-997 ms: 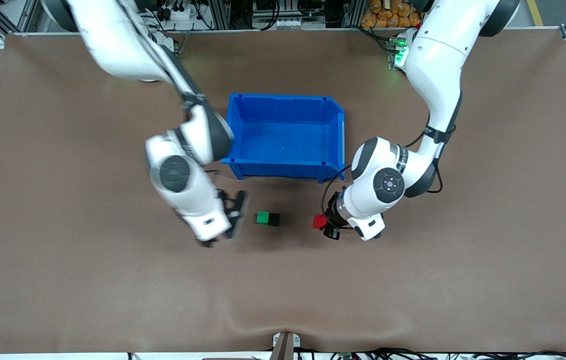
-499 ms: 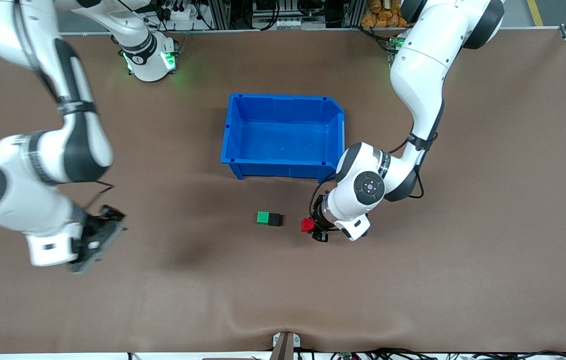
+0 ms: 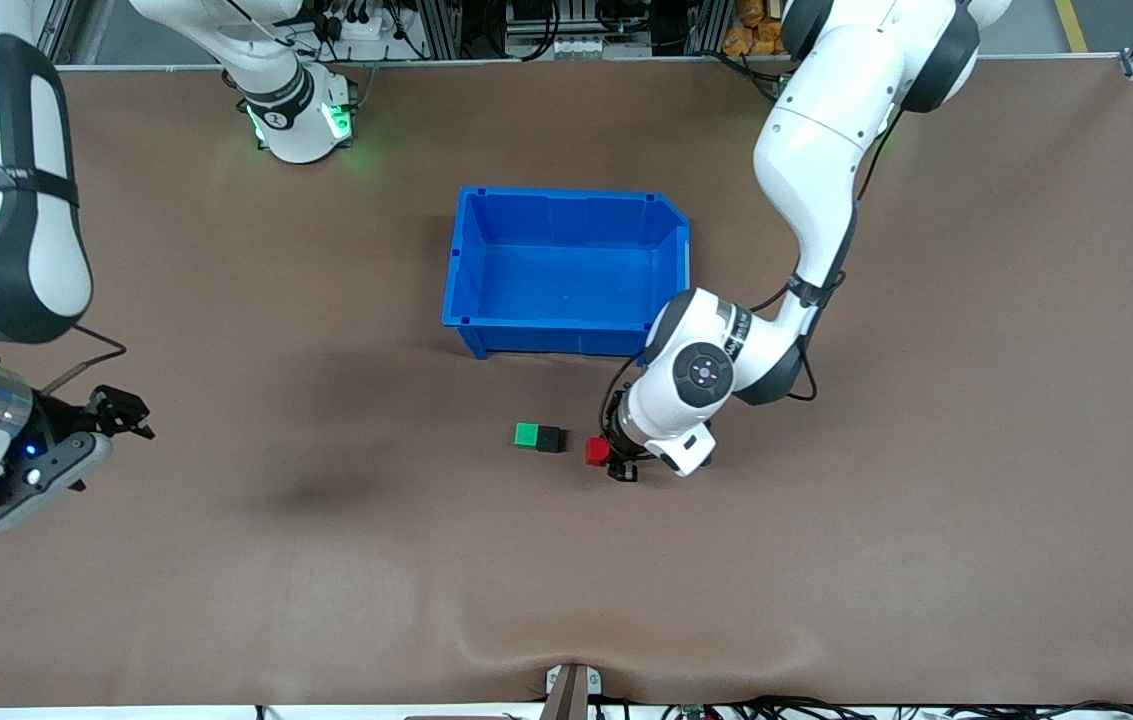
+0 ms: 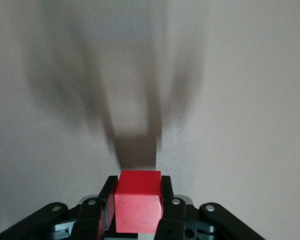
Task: Attach green and red cubes to black cube
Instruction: 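Withdraw the right gripper while the left gripper presses red against black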
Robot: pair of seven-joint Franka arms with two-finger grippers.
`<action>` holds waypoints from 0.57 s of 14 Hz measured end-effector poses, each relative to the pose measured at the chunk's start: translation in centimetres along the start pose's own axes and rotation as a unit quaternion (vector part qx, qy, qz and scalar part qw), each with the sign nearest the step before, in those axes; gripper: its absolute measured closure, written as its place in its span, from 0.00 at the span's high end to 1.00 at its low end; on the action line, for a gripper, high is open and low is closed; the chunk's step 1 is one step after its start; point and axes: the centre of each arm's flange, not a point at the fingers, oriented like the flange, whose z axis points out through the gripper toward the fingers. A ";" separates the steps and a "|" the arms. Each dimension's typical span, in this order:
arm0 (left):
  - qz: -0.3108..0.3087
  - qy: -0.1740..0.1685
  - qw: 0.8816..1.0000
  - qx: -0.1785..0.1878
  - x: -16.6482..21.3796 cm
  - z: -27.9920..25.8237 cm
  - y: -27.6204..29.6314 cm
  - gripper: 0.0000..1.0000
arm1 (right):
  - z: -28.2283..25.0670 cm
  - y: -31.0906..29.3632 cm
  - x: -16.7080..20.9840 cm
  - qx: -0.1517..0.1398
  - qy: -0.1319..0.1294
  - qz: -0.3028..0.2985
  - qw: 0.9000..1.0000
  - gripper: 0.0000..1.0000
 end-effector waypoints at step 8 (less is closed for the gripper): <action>0.008 0.007 1.000 0.002 -1.1 2.0 -0.8 0.39 | -3.0 -2.2 -2.1 -0.004 -0.055 0.215 0.975 1.00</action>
